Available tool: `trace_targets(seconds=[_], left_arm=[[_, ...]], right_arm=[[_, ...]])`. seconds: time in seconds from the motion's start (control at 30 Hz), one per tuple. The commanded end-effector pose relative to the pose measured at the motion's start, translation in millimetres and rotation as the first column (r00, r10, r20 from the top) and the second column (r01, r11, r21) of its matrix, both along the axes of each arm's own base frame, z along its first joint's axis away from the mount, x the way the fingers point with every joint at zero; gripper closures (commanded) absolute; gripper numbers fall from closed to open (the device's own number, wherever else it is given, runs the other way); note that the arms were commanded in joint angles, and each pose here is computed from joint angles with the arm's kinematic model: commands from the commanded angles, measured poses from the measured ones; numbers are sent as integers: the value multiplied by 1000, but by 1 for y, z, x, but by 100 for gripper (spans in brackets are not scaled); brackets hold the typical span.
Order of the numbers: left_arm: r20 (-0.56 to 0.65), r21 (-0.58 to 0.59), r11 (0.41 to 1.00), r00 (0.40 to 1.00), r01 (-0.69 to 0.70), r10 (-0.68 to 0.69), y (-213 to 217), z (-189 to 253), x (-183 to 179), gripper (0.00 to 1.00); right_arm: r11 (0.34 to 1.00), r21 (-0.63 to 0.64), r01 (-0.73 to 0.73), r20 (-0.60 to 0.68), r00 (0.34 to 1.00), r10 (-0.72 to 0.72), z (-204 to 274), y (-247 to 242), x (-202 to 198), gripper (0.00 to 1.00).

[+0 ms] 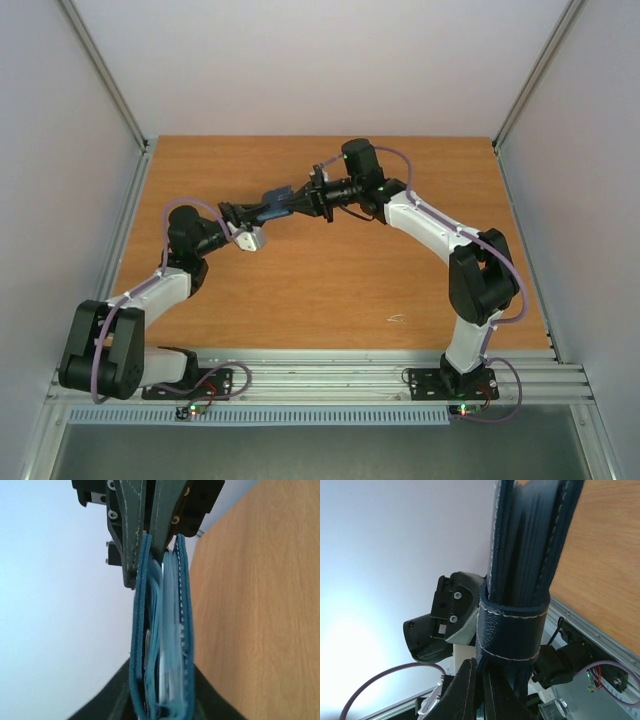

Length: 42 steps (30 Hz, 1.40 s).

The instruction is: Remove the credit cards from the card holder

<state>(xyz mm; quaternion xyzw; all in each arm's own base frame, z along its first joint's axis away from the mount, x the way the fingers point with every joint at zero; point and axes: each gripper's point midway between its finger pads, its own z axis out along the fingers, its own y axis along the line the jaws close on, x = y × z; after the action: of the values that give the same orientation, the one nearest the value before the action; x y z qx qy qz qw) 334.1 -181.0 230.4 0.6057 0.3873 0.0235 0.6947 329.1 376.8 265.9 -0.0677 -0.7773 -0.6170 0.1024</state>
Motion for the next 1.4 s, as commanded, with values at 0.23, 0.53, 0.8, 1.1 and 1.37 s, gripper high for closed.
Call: trace_targets(seconds=[0.23,0.53,0.8,1.1,1.37], left_arm=[[-170,-186,981,985,-54,22,2,40,-14,100],[-926,-325,832,331,-449,-184,4,33,-41,100],[-820,-572,777,170,-264,-546,-22,112,-88,100],[-779,-621,778,186,-96,-599,-28,140,-112,100],[-768,-625,781,183,-3,-614,-35,147,-127,100]], right_arm=[[989,-136,-61,197,976,88,20,-25,-12,73],[794,-607,30,605,666,438,49,-109,-27,22],[883,-422,-206,830,304,468,100,-85,-91,2],[884,-370,-287,846,290,448,90,-63,-102,5],[890,-328,-318,850,312,425,85,-50,-96,15]])
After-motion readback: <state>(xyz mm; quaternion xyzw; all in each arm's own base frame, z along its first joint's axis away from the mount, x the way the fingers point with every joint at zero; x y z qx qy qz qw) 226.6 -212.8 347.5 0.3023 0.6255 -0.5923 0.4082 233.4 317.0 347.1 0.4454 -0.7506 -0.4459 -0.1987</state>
